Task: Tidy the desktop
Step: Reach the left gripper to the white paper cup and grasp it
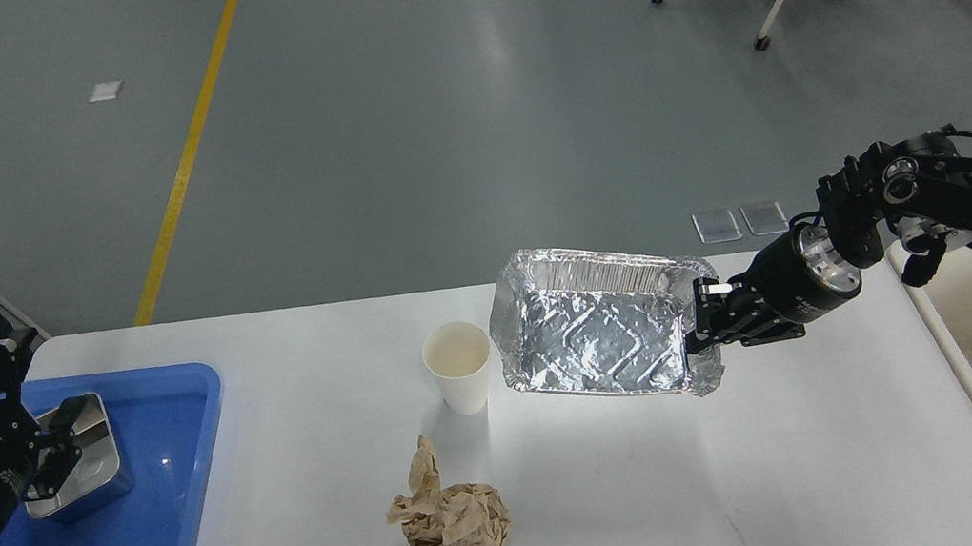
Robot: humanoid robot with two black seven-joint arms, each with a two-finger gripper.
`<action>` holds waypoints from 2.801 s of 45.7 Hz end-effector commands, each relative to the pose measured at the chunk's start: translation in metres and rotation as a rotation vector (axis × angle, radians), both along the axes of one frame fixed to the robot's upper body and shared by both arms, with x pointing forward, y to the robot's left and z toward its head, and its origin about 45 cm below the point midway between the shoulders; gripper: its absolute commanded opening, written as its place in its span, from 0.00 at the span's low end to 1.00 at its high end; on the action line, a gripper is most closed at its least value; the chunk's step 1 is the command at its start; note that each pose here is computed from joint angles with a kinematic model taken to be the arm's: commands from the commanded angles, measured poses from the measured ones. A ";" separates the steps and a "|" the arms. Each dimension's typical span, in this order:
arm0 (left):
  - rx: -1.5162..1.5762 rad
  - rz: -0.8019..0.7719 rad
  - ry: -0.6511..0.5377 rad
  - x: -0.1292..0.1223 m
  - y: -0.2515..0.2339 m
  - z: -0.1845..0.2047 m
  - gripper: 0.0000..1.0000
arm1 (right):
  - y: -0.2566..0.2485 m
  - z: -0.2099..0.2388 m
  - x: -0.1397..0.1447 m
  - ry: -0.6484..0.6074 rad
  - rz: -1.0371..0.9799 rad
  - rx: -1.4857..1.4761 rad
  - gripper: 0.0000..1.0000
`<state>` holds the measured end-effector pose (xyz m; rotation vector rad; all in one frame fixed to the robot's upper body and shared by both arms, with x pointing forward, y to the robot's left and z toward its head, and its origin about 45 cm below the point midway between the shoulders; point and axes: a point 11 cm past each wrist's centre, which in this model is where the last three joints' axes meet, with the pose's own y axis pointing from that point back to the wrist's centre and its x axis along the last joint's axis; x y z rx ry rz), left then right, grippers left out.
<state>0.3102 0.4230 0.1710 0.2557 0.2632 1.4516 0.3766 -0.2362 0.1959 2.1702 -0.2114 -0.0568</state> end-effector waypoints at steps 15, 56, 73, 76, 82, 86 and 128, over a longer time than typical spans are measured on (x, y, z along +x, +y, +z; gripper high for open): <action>0.692 -0.628 -0.019 -0.025 -0.034 0.053 0.97 | 0.007 0.008 0.002 -0.019 0.021 0.004 0.00; 0.805 -0.880 -0.060 0.022 -0.063 0.069 0.97 | 0.014 0.009 -0.004 -0.025 0.040 0.014 0.00; 0.845 -1.003 -0.039 0.097 -0.152 0.018 0.97 | 0.014 0.013 -0.003 -0.039 0.030 0.025 0.00; 0.834 -1.023 -0.030 0.098 -0.167 0.006 0.97 | 0.015 0.013 -0.003 -0.040 0.030 0.027 0.00; 0.813 -1.077 -0.022 0.093 -0.197 -0.014 0.96 | 0.014 0.014 -0.003 -0.041 0.028 0.030 0.00; 0.826 -1.128 -0.043 0.089 -0.219 -0.022 0.96 | 0.016 0.015 -0.004 -0.043 0.032 0.034 0.00; 0.892 -1.117 0.010 0.092 -0.277 -0.080 0.18 | 0.024 0.013 -0.013 -0.030 0.057 0.056 0.00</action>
